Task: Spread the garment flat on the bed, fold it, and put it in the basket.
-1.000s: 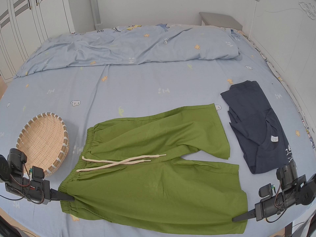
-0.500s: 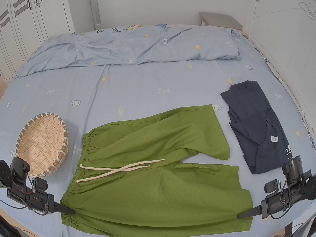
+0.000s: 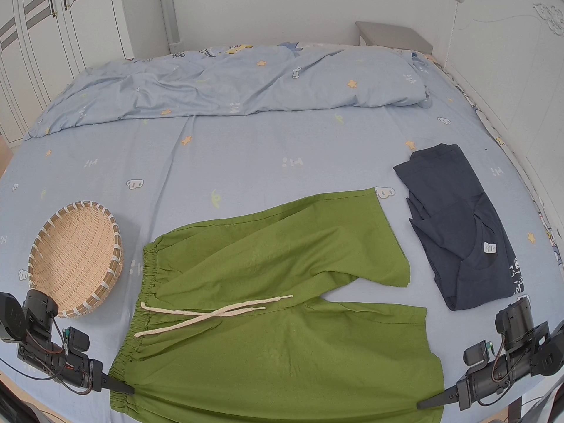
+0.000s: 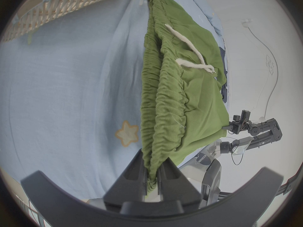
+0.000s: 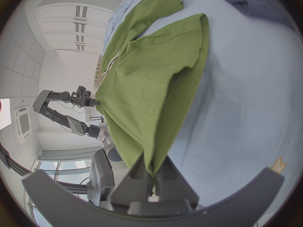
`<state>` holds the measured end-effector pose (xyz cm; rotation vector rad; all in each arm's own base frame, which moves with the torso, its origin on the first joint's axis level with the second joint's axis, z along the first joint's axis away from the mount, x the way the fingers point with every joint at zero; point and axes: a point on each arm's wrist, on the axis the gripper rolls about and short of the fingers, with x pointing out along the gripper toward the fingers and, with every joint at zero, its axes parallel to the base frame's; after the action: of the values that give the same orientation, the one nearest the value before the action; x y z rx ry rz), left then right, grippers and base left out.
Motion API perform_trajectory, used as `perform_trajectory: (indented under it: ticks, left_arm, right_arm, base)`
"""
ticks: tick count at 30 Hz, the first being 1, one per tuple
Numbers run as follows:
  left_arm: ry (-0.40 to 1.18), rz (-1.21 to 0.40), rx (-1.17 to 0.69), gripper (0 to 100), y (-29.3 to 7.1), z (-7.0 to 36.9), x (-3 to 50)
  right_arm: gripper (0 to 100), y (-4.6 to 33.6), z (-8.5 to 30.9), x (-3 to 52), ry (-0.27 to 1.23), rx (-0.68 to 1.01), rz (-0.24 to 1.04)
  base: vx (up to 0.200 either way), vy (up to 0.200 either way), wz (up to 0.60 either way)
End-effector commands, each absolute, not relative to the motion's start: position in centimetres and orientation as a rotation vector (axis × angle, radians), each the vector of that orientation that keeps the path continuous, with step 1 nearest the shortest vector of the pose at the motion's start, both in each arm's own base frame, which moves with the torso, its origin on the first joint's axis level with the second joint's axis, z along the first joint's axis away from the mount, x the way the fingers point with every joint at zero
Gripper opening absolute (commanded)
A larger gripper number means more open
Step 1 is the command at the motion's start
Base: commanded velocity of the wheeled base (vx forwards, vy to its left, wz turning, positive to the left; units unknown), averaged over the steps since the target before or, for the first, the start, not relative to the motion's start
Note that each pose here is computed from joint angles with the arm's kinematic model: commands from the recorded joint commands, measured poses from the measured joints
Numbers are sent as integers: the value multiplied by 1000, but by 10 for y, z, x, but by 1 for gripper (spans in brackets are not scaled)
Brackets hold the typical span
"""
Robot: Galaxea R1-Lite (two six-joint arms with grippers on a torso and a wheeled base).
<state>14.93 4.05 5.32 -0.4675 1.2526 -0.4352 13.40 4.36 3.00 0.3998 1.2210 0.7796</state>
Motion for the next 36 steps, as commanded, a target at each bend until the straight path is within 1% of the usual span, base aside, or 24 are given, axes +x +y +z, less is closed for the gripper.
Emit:
perform_trajectory:
  ticks: [1, 4, 11, 12, 13, 14, 23, 25, 26, 27, 30, 31, 32, 35, 36]
  left_arm:
    - [1288, -423, -466, 0, 41, 48, 150]
    - [1292, -425, -466, 0, 41, 48, 150]
    - [1294, -425, -468, 0, 41, 47, 149]
    - [1296, -426, -468, 100, 41, 47, 150]
    - [1297, -425, -470, 100, 41, 46, 150]
    - [1295, -424, -469, 100, 42, 46, 151]
    - [1268, -416, -469, 100, 44, 50, 152]
    - [1223, -407, -451, 100, 45, 59, 152]
    - [1223, -407, -451, 100, 45, 59, 152]
    - [1185, -403, -431, 100, 44, 69, 149]
    - [1138, -397, -408, 100, 42, 89, 146]
    - [1138, -397, -408, 100, 42, 89, 146]
    - [1128, -397, -402, 100, 42, 108, 145]
    - [1122, -406, -391, 100, 41, 136, 148]
    - [1118, -406, -388, 100, 41, 139, 149]
  right_arm:
    - [0, 44, 17, 128, 1282, 398, 770]
    - [0, 45, 15, 128, 1259, 390, 783]
    - [0, 46, 14, 128, 1261, 387, 786]
    - [0, 46, 14, 128, 1260, 388, 785]
    - [0, 46, 15, 128, 1258, 390, 784]
    - [100, 46, 15, 129, 1257, 389, 785]
    - [100, 44, 18, 130, 1213, 385, 783]
    - [100, 43, 25, 133, 1138, 377, 785]
    - [100, 43, 25, 133, 1138, 377, 785]
    - [100, 39, 32, 136, 1071, 378, 767]
    - [100, 36, 46, 144, 966, 358, 755]
    - [100, 36, 46, 144, 966, 358, 755]
    - [100, 33, 57, 149, 904, 357, 735]
    - [100, 29, 75, 160, 835, 353, 713]
    - [100, 28, 77, 162, 829, 353, 710]
  base:
    - [0, 0, 0]
    - [0, 0, 0]
    - [0, 0, 0]
    - [0, 0, 0]
    - [0, 0, 0]
    - [0, 0, 0]
    - [0, 0, 0]
    - [0, 0, 0]
    - [0, 0, 0]
    - [0, 0, 0]
    - [0, 0, 0]
    - [0, 0, 0]
    - [0, 0, 0]
    - [0, 0, 0]
    - [0, 0, 0]
